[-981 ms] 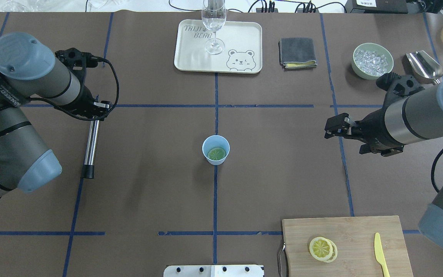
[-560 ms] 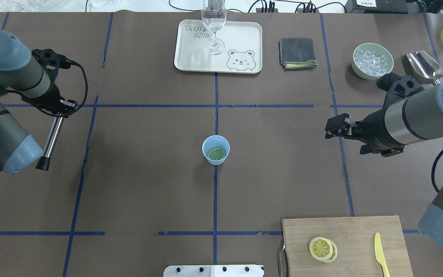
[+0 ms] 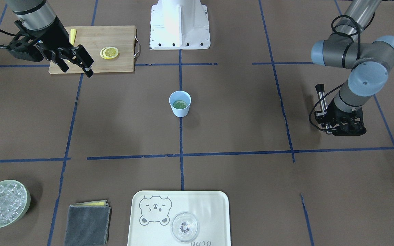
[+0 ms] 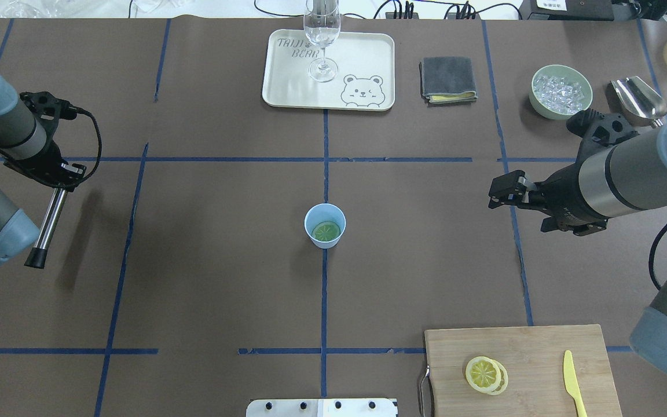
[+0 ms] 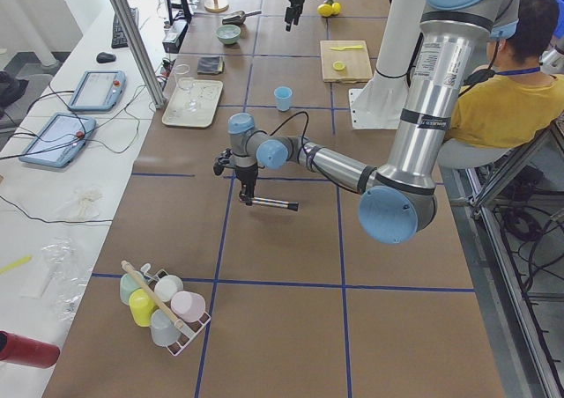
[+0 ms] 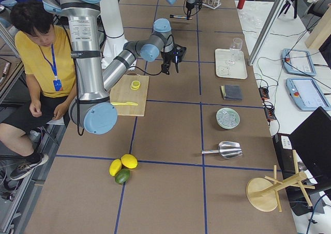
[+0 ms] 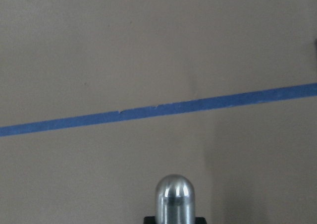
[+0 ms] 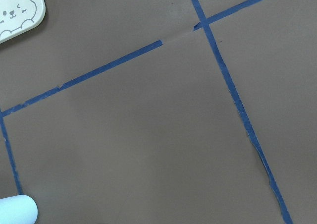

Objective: Squeeze lemon into cup
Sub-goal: 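Lower the muddler with left gripper onto the table near its start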

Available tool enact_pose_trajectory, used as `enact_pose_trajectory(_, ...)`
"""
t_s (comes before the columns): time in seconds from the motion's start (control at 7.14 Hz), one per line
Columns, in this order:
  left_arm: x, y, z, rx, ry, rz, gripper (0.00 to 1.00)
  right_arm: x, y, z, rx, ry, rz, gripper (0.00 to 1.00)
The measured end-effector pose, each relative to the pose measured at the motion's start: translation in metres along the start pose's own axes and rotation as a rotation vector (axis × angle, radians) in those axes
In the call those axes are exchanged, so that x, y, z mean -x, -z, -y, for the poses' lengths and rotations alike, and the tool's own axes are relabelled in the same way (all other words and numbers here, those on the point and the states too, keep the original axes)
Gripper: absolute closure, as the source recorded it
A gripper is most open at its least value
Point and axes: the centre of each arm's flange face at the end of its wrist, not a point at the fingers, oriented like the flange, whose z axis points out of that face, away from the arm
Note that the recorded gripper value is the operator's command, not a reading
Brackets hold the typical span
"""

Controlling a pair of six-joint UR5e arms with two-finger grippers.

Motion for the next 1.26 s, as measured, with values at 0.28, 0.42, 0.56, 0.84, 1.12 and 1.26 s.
enact_pose_trajectory(0.28, 0.002, -0.003, 0.001, 0.006, 0.045, -0.001, 1.00, 0.002, 0.008, -0.003, -0.001, 0.001, 0.014, 0.00)
enact_pose_trajectory(0.42, 0.003, -0.005, 0.000, 0.009, 0.049, 0.001, 1.00, 0.002, 0.010, -0.004, -0.001, -0.003, 0.018, 0.00)
enact_pose_trajectory(0.56, 0.005, -0.008, -0.001, 0.015, 0.051, 0.005, 1.00, 0.003, 0.011, -0.004, -0.001, -0.005, 0.019, 0.00)
enact_pose_trajectory(0.84, 0.006, -0.014, 0.000, 0.025, 0.047, 0.012, 1.00, 0.003, 0.011, -0.005, -0.001, -0.007, 0.018, 0.00)
enact_pose_trajectory(1.12, 0.007, -0.019, 0.001, 0.033, 0.047, 0.017, 1.00, 0.002, 0.009, -0.004, -0.001, -0.009, 0.013, 0.00)
enact_pose_trajectory(1.26, 0.007, -0.021, 0.002, 0.036, 0.048, 0.018, 0.66, 0.002, 0.007, -0.004, -0.001, -0.009, 0.011, 0.00)
